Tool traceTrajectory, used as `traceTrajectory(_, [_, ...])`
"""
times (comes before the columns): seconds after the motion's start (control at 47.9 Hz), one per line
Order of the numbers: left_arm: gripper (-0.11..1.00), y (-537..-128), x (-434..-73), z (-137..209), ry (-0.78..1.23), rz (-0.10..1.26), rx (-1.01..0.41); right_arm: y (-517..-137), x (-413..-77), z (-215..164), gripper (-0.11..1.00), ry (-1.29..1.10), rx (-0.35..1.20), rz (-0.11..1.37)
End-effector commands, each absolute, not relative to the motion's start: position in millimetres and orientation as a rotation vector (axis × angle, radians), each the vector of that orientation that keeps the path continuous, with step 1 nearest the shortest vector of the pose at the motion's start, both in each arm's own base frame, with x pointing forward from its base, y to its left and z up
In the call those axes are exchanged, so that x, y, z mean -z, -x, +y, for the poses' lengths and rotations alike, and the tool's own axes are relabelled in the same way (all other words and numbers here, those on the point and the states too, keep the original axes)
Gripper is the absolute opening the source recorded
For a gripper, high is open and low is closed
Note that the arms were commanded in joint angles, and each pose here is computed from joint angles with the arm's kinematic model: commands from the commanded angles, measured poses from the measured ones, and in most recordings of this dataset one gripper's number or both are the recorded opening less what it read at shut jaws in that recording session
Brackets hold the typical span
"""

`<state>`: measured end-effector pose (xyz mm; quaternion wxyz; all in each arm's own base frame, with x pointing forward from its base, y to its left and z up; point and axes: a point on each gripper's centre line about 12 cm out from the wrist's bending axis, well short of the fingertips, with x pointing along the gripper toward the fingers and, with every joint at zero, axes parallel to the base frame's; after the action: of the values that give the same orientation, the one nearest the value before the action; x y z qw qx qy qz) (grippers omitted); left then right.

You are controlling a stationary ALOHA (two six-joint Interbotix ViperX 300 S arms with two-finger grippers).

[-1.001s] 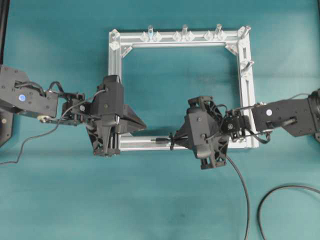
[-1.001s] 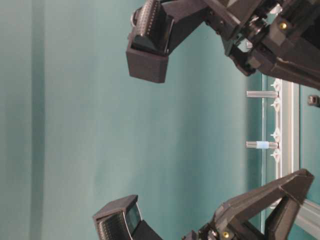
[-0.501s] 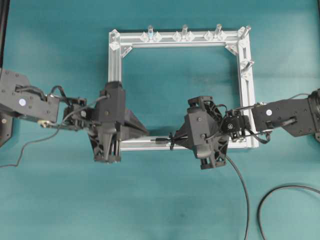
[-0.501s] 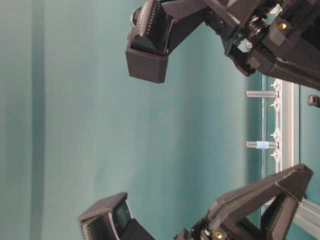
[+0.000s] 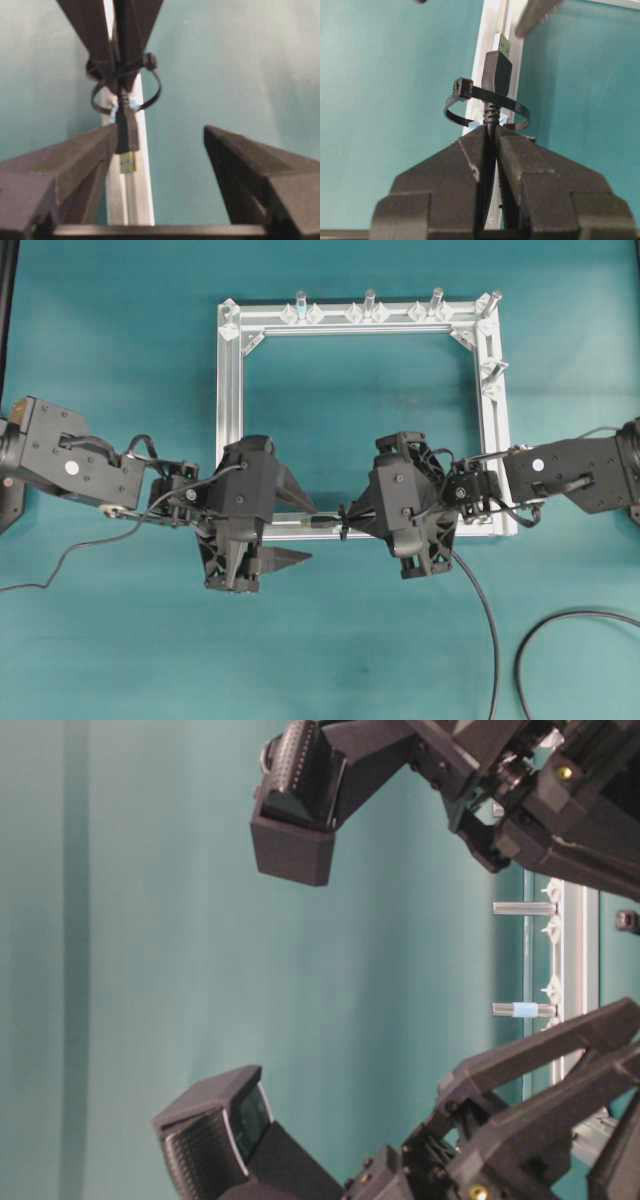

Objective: Insert the wire through the string loop located in the center.
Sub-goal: 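Move the left gripper to the plug emerging from the loop and grasp it, then open the right gripper and pull the plug leftward with the left gripper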

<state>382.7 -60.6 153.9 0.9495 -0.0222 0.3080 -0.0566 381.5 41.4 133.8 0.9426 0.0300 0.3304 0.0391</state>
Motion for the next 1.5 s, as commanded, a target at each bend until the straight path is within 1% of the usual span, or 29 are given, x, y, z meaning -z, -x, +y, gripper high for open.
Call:
traceTrajectory(0.0, [0.78,-388,-165,-63,0.049,0.598,0.12,-389,-147,41,0.08,-0.063,-0.082,0.626])
traceTrajectory(0.334, [0.78,-388,-163,-61,0.042,0.614,0.118,-389,-148,41,0.08,-0.063,-0.083,0.622])
traceTrajectory(0.501, [0.78,-388,-154,-56,0.039,0.642,0.105,-389,-148,41,0.09,-0.063,-0.083,0.619])
traceTrajectory(0.855, [0.78,-407,-142,-48,0.045,0.66,0.079,-389,-148,41,0.09,-0.063,-0.083,0.619])
traceTrajectory(1.106, [0.76,-407,-133,-43,0.046,0.683,0.067,-388,-147,41,0.08,-0.063,-0.083,0.622])
traceTrajectory(1.21, [0.69,-405,-124,-45,0.044,0.706,0.071,-388,-147,41,0.08,-0.063,-0.083,0.62])
traceTrajectory(1.314, [0.56,-406,-122,-46,0.043,0.71,0.072,-388,-147,41,0.08,-0.064,-0.084,0.617])
traceTrajectory(1.377, [0.45,-407,-126,-46,0.044,0.7,0.073,-388,-147,41,0.08,-0.064,-0.084,0.619])
traceTrajectory(1.398, [0.38,-407,-127,-46,0.044,0.697,0.073,-388,-147,41,0.08,-0.064,-0.084,0.619])
traceTrajectory(1.481, [0.2,-407,-132,-46,0.043,0.684,0.074,-387,-146,41,0.08,-0.063,-0.084,0.62])
